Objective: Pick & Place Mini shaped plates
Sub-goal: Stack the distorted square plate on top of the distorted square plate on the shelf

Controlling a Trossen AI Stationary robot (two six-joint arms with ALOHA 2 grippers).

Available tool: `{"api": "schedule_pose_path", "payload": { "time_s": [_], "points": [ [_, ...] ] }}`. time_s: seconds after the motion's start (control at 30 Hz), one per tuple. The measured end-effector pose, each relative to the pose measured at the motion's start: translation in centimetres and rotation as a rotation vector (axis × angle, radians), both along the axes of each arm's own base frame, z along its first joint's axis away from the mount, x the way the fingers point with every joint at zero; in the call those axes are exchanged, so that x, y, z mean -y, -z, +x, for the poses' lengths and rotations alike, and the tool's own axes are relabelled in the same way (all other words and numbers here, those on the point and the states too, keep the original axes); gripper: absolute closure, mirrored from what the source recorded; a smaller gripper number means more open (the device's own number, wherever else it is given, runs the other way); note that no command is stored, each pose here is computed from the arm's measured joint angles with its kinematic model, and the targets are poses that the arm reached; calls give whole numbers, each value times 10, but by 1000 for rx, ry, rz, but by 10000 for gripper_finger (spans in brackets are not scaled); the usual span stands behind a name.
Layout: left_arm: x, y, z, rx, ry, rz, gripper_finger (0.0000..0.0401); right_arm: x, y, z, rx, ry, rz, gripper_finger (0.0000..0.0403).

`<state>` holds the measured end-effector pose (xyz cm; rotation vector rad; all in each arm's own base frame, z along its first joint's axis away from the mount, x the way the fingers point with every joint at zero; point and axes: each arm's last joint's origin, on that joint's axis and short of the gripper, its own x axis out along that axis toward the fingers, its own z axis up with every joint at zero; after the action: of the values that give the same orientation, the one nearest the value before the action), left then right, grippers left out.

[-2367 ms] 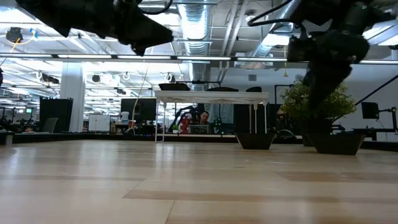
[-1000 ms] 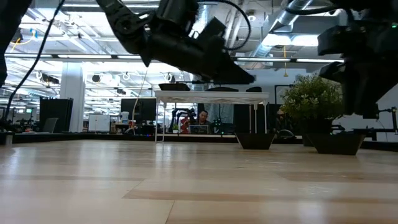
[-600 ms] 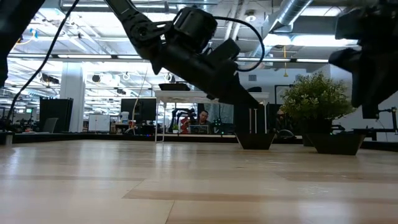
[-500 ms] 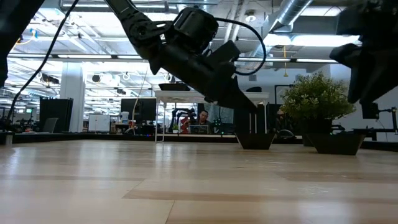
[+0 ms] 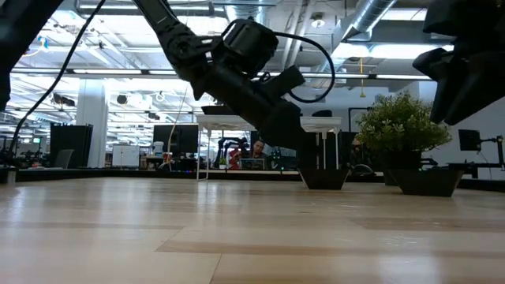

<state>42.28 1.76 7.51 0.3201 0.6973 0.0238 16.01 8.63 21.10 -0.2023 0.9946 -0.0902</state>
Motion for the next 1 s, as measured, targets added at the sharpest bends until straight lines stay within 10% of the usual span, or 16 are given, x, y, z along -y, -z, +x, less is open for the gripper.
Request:
{"api": "schedule_pose_path", "payload": {
  "time_s": [1.0],
  "points": [
    [-6, 27, 2, -77, -26, -40, 252, 0, 0, 1, 4, -3, 4, 295]
  ]
}}
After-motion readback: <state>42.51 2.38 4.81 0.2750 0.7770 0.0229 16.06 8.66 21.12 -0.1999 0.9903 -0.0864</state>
